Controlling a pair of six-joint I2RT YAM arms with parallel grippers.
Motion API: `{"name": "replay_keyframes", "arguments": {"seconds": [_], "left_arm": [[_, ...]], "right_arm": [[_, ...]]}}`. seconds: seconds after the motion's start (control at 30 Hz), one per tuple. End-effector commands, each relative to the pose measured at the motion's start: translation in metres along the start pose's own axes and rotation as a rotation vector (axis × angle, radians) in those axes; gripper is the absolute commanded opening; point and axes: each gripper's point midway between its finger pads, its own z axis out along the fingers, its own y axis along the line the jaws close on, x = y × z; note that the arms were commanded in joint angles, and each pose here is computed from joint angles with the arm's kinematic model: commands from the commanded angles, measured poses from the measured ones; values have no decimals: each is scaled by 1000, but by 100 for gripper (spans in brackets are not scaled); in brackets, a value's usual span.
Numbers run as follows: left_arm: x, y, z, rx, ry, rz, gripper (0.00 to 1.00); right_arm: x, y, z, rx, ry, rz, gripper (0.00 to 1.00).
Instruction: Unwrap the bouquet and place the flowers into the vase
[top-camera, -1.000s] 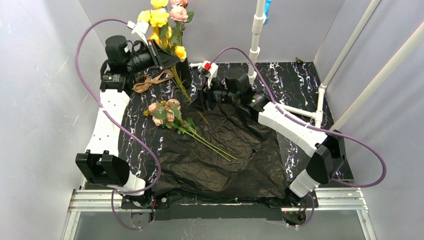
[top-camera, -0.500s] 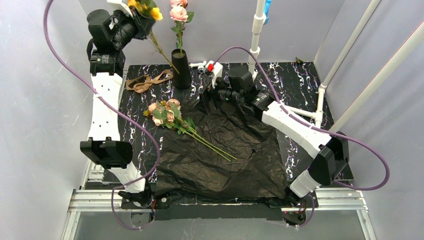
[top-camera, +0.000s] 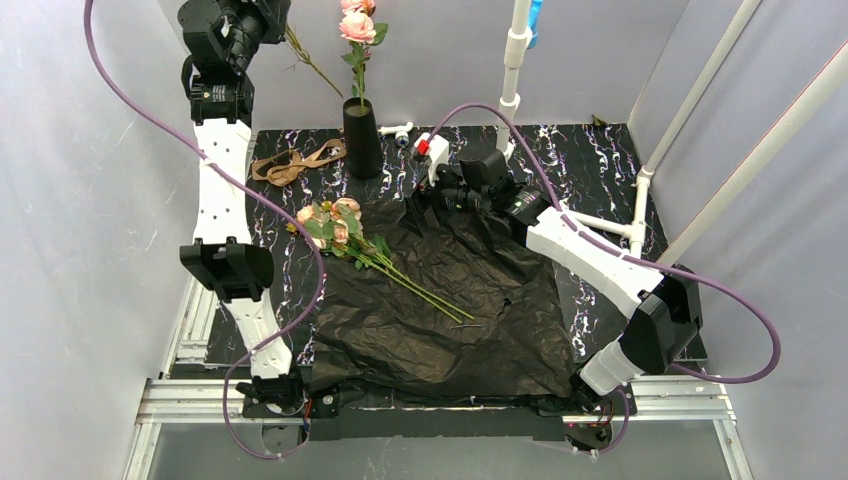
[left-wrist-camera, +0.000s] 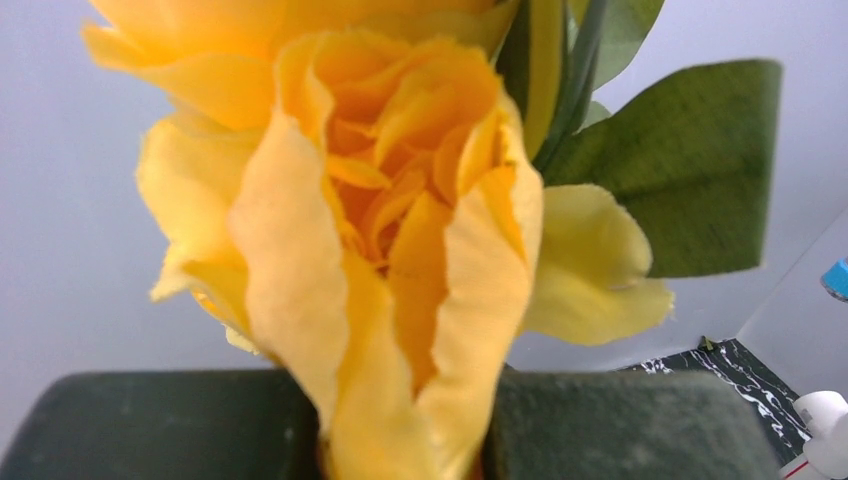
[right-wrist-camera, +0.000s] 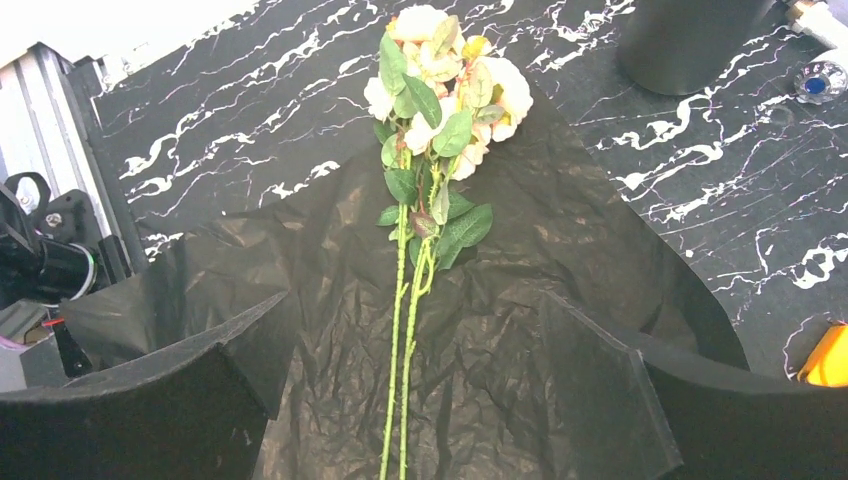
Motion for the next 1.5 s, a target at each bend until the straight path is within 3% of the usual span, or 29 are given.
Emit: {"name": "replay_keyframes", "arguments": {"seconds": [0.0, 0.37, 0.63, 1.2, 1.47], "left_arm": [[-17, -7, 3, 17, -61, -25, 0], [51, -1, 24, 41, 63, -30, 0], [107, -27, 52, 85, 116, -5, 0], [209, -14, 63, 43, 314, -67, 15], [202, -23, 61, 75, 314, -102, 44]], "right_arm": [[-12, -5, -12, 24, -35, -37, 98], [3, -25, -8, 20, 22, 4, 98], [17, -47, -6, 27, 66, 43, 98], [38, -58, -11, 23, 132, 83, 99], [47, -60, -7, 20, 157, 99, 98]]}}
